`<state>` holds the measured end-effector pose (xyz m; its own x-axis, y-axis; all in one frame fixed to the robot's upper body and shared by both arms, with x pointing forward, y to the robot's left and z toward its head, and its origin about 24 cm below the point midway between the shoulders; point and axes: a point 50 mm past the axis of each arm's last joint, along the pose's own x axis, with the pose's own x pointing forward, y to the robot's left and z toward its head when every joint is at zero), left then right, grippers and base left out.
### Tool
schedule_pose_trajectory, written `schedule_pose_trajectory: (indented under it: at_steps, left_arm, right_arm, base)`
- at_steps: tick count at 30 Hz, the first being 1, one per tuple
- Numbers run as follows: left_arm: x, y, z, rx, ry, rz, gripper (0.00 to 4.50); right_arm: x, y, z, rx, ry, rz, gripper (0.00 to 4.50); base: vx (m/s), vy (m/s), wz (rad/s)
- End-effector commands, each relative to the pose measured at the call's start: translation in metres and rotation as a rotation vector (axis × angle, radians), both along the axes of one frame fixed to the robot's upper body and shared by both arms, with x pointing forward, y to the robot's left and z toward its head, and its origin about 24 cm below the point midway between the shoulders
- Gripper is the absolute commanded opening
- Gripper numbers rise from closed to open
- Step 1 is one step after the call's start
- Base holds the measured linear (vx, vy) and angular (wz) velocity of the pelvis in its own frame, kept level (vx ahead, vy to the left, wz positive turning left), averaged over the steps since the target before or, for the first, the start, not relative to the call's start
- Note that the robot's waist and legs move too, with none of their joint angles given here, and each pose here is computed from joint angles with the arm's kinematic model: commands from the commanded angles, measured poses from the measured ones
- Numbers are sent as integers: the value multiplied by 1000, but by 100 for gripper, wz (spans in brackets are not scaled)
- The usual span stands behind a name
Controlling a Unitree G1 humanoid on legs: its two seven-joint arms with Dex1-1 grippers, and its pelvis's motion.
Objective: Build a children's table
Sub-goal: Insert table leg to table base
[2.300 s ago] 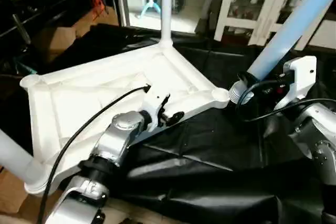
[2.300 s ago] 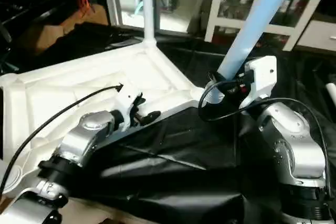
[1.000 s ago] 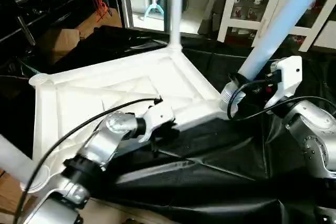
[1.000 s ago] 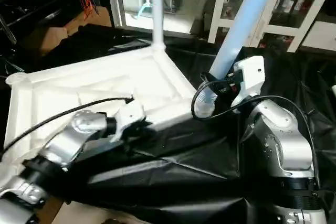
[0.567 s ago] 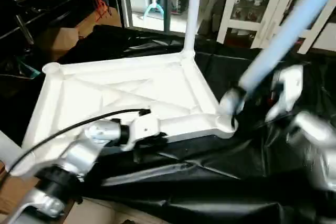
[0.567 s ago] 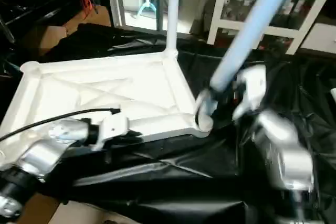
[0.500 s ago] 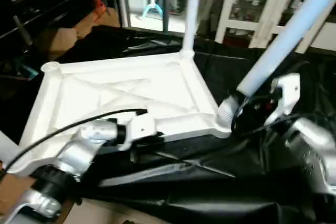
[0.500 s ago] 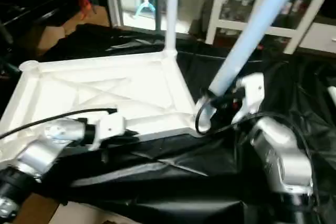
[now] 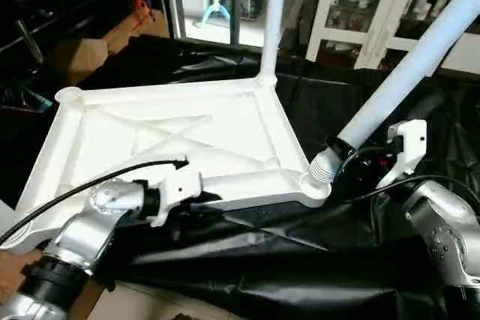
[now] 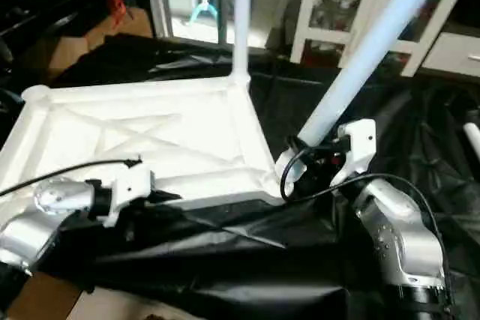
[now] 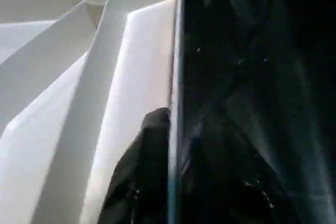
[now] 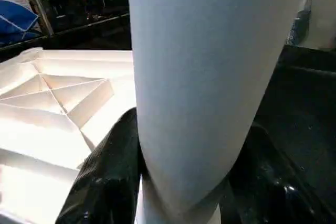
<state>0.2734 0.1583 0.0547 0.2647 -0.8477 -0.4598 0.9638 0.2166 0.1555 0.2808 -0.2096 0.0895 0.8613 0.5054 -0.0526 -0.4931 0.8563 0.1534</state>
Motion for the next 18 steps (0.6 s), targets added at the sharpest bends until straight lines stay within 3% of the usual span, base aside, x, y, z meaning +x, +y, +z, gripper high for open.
schedule_pose_trajectory:
  at_steps: [1, 6, 10, 18]
  left_arm:
    - [4, -13, 11, -53, -56, -14, 145]
    - [12, -32, 22, -158, -92, 30, 150]
    - [10, -51, 25, -162, -125, -19, 150]
    - [10, -58, 1, -7, -112, -46, 150]
  right_arm:
    - [-2, -1, 7, 8, -27, -1, 184]
    - [-1, 2, 11, 8, -41, 7, 184]
    - [-2, 1, 15, -1, -56, 7, 184]
    - [-2, 0, 15, -10, -59, 6, 184]
  base:
    - [0, 0, 0]
    - [0, 0, 0]
    - [0, 0, 0]
    - [0, 0, 0]
